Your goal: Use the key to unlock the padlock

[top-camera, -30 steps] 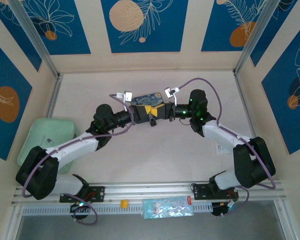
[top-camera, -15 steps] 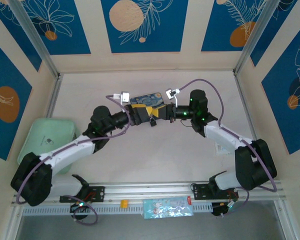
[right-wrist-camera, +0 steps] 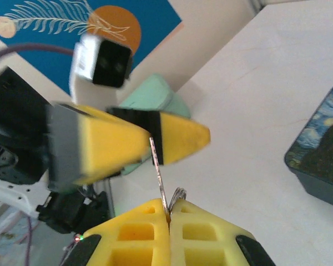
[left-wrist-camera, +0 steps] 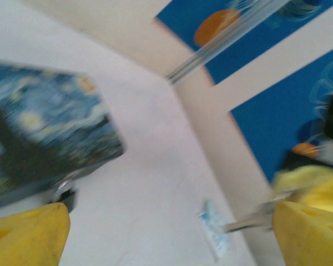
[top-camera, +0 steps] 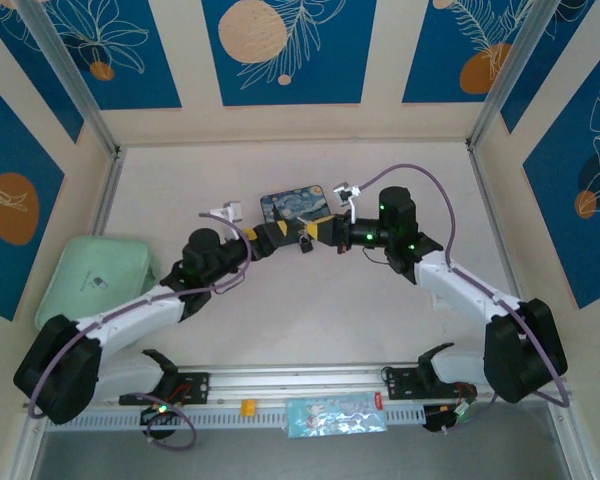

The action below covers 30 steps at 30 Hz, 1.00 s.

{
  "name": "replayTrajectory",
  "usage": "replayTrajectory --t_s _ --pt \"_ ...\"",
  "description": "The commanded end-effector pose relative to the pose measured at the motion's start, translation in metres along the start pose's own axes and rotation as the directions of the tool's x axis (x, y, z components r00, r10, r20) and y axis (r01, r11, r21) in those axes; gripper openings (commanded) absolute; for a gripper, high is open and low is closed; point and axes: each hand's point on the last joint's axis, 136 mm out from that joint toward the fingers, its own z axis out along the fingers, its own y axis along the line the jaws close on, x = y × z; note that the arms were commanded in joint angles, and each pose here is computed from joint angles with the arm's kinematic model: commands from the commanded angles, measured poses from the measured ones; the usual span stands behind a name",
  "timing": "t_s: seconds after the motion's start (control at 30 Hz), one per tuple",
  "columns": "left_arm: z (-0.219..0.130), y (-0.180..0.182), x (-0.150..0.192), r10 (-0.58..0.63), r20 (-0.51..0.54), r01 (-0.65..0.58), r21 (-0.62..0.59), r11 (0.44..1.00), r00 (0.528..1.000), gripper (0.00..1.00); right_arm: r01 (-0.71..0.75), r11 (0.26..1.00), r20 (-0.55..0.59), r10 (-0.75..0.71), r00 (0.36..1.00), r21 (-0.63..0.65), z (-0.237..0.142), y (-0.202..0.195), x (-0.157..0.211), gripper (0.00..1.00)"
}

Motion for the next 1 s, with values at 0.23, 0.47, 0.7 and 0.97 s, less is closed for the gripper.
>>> replayTrajectory --t_s 0.23,0.47,0.7,0.97 --pt "0.050 0.042 0.052 -0.086 -0.104 0.076 -0.093 0.993 0.991 0.81 -0.074 0.917 -0.033 0.094 0.995 0.391 -0.033 -0.068 0.046 0.00" --pt "0.083 0.031 0.063 -0.155 -0.105 0.155 -0.006 0.988 0.982 0.76 -0.155 0.916 -0.031 0.179 0.983 0.370 -0.051 -0.067 0.075 0.00" --pt "0.088 -0.021 0.053 -0.157 -0.113 0.177 0.193 0.965 0.981 0.74 -0.280 0.916 -0.028 0.300 0.954 0.286 -0.054 -0.065 0.089 0.00" --pt "0.096 -0.046 0.055 -0.177 -0.161 0.219 0.297 0.930 0.971 0.66 -0.382 0.920 -0.019 0.385 0.923 0.082 -0.045 -0.055 0.069 0.00"
